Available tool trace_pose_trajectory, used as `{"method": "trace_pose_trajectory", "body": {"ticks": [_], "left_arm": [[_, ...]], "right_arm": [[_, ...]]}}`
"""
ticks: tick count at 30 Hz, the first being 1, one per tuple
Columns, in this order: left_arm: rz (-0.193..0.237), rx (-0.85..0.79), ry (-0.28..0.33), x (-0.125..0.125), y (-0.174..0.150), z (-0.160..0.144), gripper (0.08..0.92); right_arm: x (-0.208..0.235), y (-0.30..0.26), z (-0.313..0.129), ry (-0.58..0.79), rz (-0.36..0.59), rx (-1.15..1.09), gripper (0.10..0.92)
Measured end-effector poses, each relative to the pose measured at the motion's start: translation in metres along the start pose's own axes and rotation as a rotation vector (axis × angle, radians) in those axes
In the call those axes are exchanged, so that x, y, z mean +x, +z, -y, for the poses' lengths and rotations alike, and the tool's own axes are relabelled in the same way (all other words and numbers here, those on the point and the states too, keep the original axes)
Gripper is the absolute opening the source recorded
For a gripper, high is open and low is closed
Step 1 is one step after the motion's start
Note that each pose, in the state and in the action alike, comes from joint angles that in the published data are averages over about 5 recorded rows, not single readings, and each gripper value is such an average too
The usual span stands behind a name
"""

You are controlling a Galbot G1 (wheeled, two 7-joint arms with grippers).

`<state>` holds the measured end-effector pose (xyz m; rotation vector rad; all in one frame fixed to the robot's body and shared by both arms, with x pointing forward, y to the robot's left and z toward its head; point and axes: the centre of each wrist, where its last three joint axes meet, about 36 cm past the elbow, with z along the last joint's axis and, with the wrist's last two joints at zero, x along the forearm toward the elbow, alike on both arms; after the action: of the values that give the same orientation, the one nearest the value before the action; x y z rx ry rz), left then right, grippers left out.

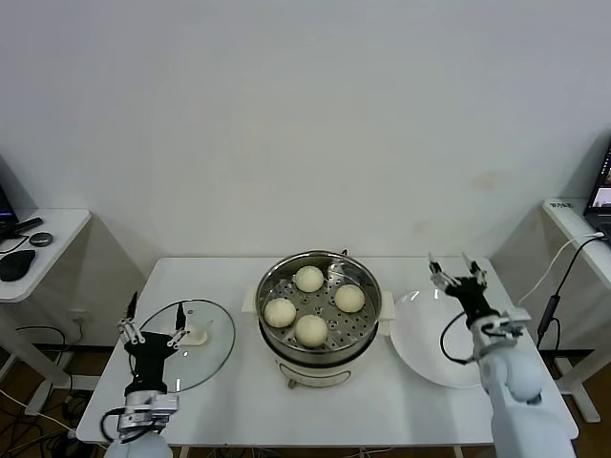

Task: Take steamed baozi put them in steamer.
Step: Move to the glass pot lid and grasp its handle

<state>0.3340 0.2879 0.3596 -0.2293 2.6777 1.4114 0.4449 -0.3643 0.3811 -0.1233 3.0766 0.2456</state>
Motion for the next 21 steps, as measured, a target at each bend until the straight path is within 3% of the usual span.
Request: {"method": "trace_pose_trajectory", "body": {"ticks": [5, 10, 15, 21], "left_arm": [[0.059, -0.355, 0.118, 0.007, 0.021, -0.001, 0.823], [0.086, -0.591, 0.168, 0.010, 0.048, -0.002, 0.823], [0.077, -0.704, 0.208, 0.020, 0.064, 0.004, 0.823], [0.035, -0.744, 0.236, 0.024, 0.067, 0.014, 0.823]], "right_arm": [[0.026, 0.016, 0.001, 0.057, -0.024, -0.004, 0.823], [0.043, 0.028, 0.000, 0.095, -0.036, -0.011, 0.823], [0.053, 0.034, -0.003, 0.121, -0.041, -0.014, 0.823], [0.060, 0.039, -0.002, 0.154, -0.046, -0.016, 0.823]]}}
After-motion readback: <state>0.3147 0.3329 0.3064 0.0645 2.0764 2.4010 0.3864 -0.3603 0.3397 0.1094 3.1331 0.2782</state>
